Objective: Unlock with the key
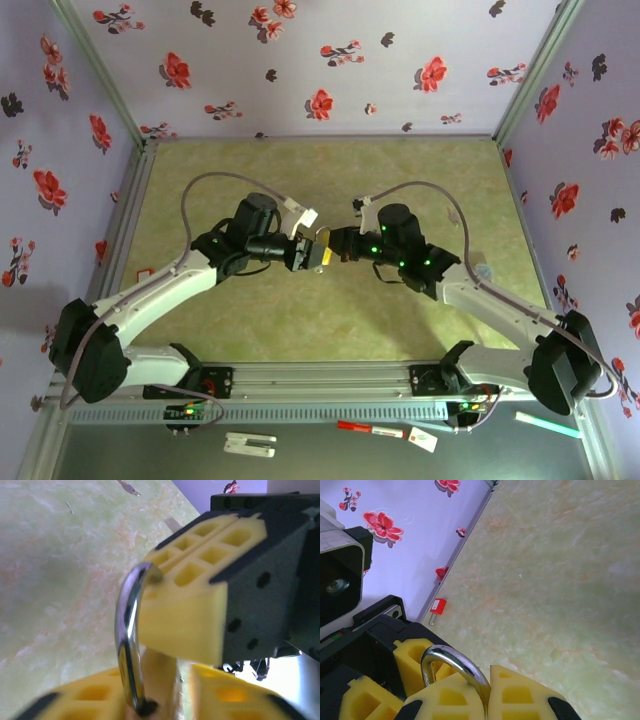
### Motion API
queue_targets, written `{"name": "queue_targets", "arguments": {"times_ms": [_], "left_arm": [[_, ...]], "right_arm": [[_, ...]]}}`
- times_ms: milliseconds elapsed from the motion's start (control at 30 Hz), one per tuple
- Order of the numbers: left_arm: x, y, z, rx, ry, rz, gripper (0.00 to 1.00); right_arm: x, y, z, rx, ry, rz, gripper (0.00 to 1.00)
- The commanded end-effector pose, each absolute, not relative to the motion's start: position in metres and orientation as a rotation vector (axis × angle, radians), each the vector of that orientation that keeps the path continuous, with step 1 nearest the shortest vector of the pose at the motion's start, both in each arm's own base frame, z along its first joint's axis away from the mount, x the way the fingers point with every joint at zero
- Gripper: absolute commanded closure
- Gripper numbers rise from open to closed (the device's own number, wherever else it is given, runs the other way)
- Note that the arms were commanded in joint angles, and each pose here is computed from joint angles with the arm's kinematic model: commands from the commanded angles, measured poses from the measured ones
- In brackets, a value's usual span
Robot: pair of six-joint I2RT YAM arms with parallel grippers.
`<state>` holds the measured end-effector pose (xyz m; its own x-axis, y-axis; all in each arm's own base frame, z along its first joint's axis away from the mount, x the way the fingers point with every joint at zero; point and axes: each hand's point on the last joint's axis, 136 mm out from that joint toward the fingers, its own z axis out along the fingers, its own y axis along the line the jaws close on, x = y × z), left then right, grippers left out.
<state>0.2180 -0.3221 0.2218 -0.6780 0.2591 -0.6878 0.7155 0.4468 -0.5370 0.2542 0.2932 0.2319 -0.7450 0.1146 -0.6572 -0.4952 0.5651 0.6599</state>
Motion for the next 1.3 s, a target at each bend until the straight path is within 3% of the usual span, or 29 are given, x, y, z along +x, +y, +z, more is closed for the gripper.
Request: {"name": "queue_targets", "arguments": {"times_ms": [0, 33, 400, 667, 1000, 1267], "left_arm": [[0.231, -0.315, 0.241, 0.766, 2.157, -1.104, 0.09], [0.235, -0.309, 0.243, 0.729, 2.165, -1.095, 0.0], [0.264, -0.248, 0.295, 0.332, 2.021, -1.198, 0.0], [0.27, -0.237, 0.274, 0.268, 2.081, -1.197, 0.0], [0.271, -0.225, 0.257, 0.232, 2.14, -1.155, 0.0], [0.269, -0.213, 0.249, 0.194, 2.183, -1.118, 0.0]], "right_arm": [[0.27, 0.274, 0.242, -0.2, 2.105, 1.069, 1.0], [0.27, 0.272, 0.242, -0.2, 2.113, 1.05, 1.0], [0.271, 0.261, 0.228, -0.188, 2.176, 0.95, 1.0], [0.267, 0.248, 0.201, -0.158, 2.286, 0.846, 1.0], [0.257, 0.2, 0.132, -0.088, 2.551, 0.449, 1.0], [0.267, 0.199, 0.094, -0.107, 2.698, 0.205, 1.0]]}}
